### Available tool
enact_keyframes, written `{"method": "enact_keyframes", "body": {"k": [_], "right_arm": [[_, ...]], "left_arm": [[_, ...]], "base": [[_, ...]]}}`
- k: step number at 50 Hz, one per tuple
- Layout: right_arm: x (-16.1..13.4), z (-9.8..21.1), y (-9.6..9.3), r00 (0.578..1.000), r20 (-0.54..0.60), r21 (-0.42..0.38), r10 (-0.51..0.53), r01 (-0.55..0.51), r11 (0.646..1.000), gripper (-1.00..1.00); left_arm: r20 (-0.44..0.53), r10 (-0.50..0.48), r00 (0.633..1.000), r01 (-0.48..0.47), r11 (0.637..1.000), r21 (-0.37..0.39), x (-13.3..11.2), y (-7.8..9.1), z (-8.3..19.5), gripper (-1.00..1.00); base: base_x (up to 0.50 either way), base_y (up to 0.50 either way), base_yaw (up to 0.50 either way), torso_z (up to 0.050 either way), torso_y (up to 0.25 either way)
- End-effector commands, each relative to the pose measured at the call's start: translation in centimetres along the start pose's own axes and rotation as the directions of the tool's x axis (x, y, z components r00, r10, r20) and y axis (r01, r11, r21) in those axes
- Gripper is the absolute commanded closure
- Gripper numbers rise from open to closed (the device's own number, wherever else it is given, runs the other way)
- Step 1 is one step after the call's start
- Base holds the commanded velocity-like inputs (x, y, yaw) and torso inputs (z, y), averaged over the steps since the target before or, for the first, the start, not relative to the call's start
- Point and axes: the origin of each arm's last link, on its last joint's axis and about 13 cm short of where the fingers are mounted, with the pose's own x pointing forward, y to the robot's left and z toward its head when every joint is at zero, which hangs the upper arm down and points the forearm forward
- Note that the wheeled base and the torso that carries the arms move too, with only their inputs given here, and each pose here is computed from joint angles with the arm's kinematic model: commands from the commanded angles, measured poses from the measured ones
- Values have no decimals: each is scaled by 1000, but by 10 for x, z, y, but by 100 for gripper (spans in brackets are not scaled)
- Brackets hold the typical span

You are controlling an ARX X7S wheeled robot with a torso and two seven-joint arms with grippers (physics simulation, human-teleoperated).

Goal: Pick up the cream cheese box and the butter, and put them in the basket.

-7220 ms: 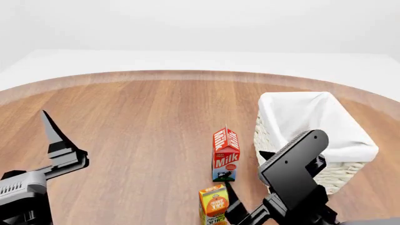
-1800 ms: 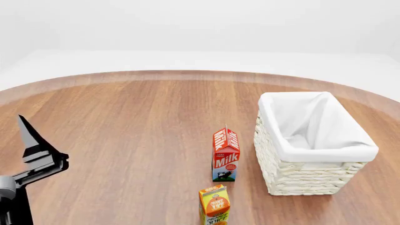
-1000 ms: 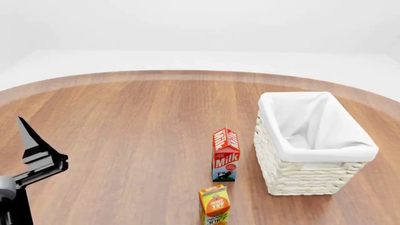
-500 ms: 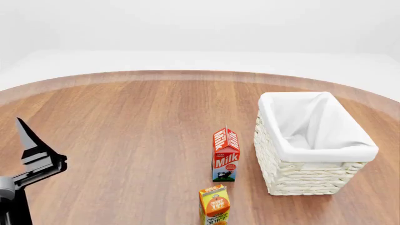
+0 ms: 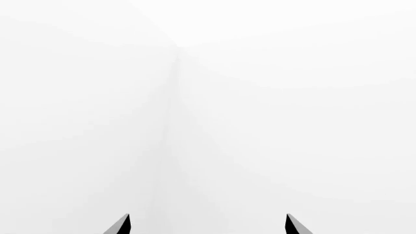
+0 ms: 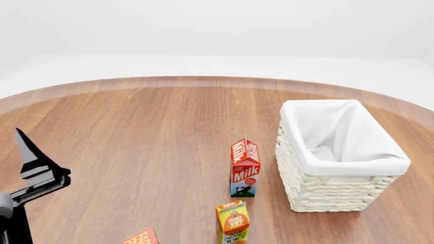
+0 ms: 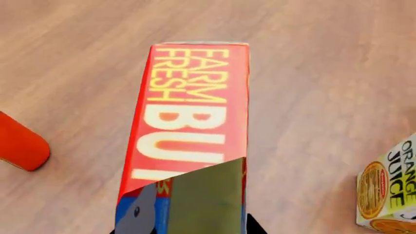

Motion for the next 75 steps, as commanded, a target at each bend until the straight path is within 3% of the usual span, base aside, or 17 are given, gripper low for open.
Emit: {"method": "enact_keyframes", "body": {"k": [1, 16, 24, 26, 29, 36, 42, 46, 47, 50, 53, 67, 75], "right_arm": [[-34, 39, -4, 956, 288, -1, -57, 59, 998, 100], [-69, 65, -19, 881, 454, 53, -132, 121, 991, 100], [-85, 81, -42, 793, 556, 106, -251, 232, 967, 100], [-86, 83, -45, 788, 559, 114, -259, 236, 965, 100], [-92, 90, -55, 739, 597, 142, -312, 286, 948, 100], [-104, 103, -74, 670, 632, 186, -390, 357, 915, 100], [-124, 110, -101, 576, 644, 231, -503, 481, 846, 100], [-132, 112, -109, 546, 638, 246, -543, 523, 816, 100], [-138, 113, -115, 513, 640, 259, -572, 557, 789, 100], [-143, 114, -119, 496, 632, 274, -596, 576, 770, 100], [-152, 116, -127, 450, 631, 289, -631, 619, 730, 100], [-172, 123, -153, 357, 588, 354, -725, 692, 628, 100], [-176, 126, -172, 350, 551, 353, -757, 725, 592, 100]], "left_arm": [[23, -1, 1000, 0, 1000, 15, 0, 2, 1, -100], [22, -3, 1000, 3, 1000, 15, 0, 2, 0, -100], [20, -8, 1000, 8, 1000, 16, 0, 1, -1, -100], [19, -9, 1000, 9, 1000, 17, 0, 0, -1, -100], [18, -12, 1000, 12, 1000, 18, 0, -1, -1, -100], [19, -19, 1000, 18, 1000, 21, 0, -2, -1, -100], [17, -22, 1000, 22, 1000, 21, 0, -3, -1, -100], [19, -23, 1000, 23, 1000, 21, 0, -4, -1, -100], [19, -23, 1000, 23, 999, 22, 1, -4, 0, -100], [19, -26, 999, 25, 999, 24, 1, -4, 0, -100], [19, -30, 999, 29, 999, 25, 1, -5, 0, -100], [20, -31, 999, 31, 999, 31, 1, -5, 1, -100], [21, -31, 999, 31, 999, 33, 0, -4, 1, -100]], "base": [[0, 0, 0, 0, 0], [0, 0, 0, 0, 1], [0, 0, 0, 0, 1], [0, 0, 0, 0, 0], [0, 0, 0, 0, 0], [0, 0, 0, 0, 1], [0, 0, 0, 0, 2], [0, 0, 0, 2, 0], [0, 0, 0, 0, 0], [0, 0, 0, 0, 3], [0, 0, 0, 0, 0], [0, 0, 0, 0, 1], [0, 0, 0, 1, 1]]}}
